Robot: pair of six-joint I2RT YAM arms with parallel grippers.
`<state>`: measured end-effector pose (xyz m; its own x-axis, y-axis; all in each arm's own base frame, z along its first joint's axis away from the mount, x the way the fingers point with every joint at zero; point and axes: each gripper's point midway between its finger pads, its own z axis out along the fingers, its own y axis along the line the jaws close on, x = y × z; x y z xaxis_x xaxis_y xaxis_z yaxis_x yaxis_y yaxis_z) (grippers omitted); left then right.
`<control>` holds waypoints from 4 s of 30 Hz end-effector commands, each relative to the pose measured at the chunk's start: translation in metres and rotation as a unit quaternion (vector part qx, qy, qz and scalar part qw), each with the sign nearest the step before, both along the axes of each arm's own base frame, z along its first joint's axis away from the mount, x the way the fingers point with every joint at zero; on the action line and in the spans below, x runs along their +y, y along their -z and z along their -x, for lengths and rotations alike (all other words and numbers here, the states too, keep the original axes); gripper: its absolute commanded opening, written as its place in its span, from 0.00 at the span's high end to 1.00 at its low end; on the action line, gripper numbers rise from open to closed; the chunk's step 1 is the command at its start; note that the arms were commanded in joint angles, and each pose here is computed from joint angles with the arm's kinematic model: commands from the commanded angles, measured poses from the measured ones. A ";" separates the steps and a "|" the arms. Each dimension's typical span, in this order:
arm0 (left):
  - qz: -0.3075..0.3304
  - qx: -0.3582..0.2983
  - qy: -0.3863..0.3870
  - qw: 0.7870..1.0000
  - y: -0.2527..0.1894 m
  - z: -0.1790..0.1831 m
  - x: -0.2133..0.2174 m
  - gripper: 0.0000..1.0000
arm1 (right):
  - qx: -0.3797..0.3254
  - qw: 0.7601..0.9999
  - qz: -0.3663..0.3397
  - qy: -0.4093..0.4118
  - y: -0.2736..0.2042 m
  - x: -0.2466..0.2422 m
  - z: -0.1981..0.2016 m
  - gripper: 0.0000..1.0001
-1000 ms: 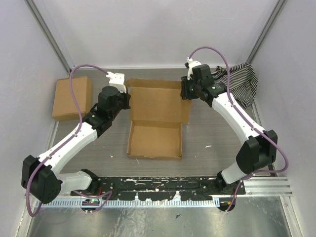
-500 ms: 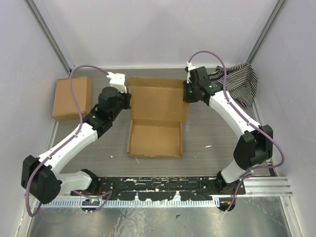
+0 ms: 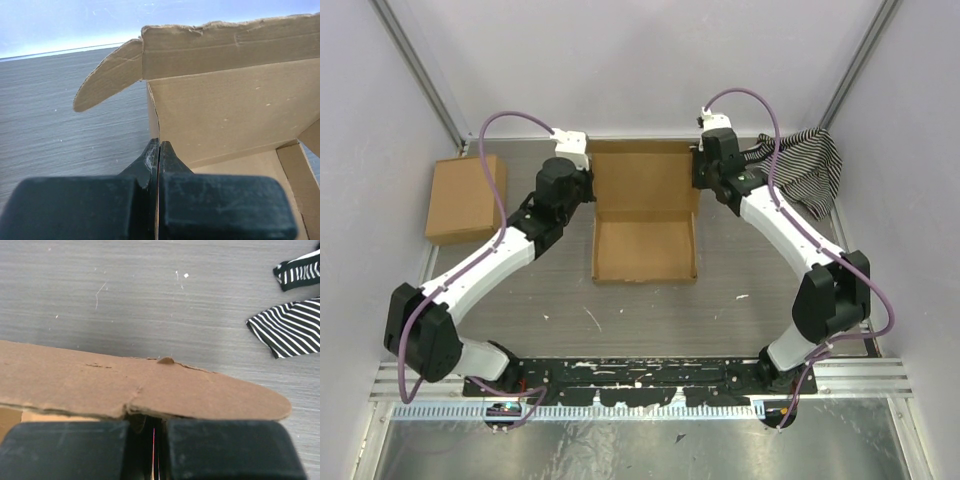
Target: Fold the paper box
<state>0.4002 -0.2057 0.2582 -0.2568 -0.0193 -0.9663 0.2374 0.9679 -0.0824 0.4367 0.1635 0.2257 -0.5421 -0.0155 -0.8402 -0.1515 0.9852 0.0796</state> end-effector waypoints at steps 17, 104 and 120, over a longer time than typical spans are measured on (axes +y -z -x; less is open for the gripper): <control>0.015 0.013 -0.011 1.000 0.025 0.002 -0.003 0.98 | -0.249 0.958 -0.076 0.117 -0.035 0.009 -0.003 0.98; 0.038 0.208 -0.074 0.974 0.092 0.097 0.041 0.32 | 0.066 0.990 -0.124 0.006 0.036 -0.019 0.076 0.38; 0.006 0.258 -0.072 0.963 0.149 0.020 0.011 0.30 | 0.102 0.975 -0.195 -0.041 0.103 0.003 0.024 0.28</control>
